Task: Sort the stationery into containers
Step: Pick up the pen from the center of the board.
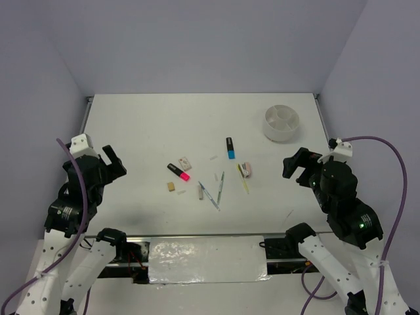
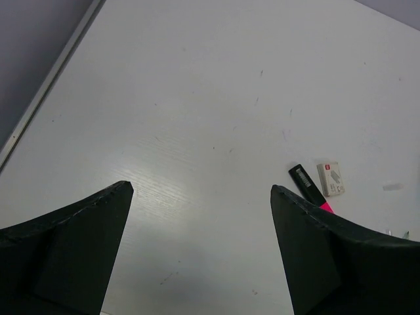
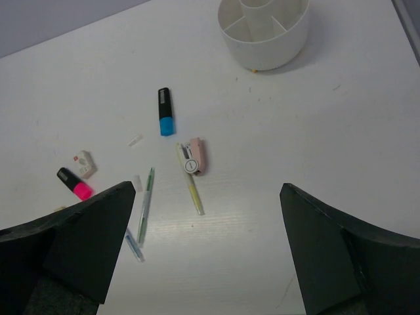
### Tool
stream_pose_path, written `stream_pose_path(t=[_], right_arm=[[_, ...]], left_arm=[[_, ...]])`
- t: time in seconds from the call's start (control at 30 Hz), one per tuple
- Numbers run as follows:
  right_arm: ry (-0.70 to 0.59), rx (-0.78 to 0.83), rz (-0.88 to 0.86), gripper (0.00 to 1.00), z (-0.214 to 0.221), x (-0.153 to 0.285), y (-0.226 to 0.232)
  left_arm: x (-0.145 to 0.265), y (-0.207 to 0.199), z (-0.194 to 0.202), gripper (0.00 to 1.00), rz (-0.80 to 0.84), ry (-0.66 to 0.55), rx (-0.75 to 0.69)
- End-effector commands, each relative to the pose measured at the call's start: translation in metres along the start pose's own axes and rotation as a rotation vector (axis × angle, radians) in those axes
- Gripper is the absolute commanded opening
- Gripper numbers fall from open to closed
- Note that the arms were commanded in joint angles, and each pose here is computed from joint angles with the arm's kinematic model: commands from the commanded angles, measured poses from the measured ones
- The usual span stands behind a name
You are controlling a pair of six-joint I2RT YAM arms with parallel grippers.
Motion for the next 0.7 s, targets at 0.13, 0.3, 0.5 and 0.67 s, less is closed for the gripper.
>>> stream_pose_path(t=[0.13,0.3,0.5,0.67], right_arm=[[-0.042,-0.023,-0.009,1.00,-0.010,0.004,0.001],[-0.024,0.019,-0.070,1.00,-0.003,-0.001,0.009],[0.077,0.083,-0.235,1.00,0.023,-0.020,0.037],[0.334,0.069,-0.275,1.00,0.079,-0.066,0.061]], left_arm=[[0.000,-0.008,-0.004,0.99,0.042,-0.026,0.044],[-0.004,-0.011,0.000,0.99,0.048,-0.002,0.027],[-0.006,-0.014,0.001,0.99,0.058,0.011,0.018],[-0.012,-0.019,0.006,0.99,0.078,0.036,-0.007]])
Point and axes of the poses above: each gripper's point midway between its finger pads, its own x axis back along the fingers, its own y axis along the line the jaws close on, z = x × y, the point moved 3 cm from there along x, back along the fingers, and after that the axes turned 7 degrees about x, right-handed, at the moved point
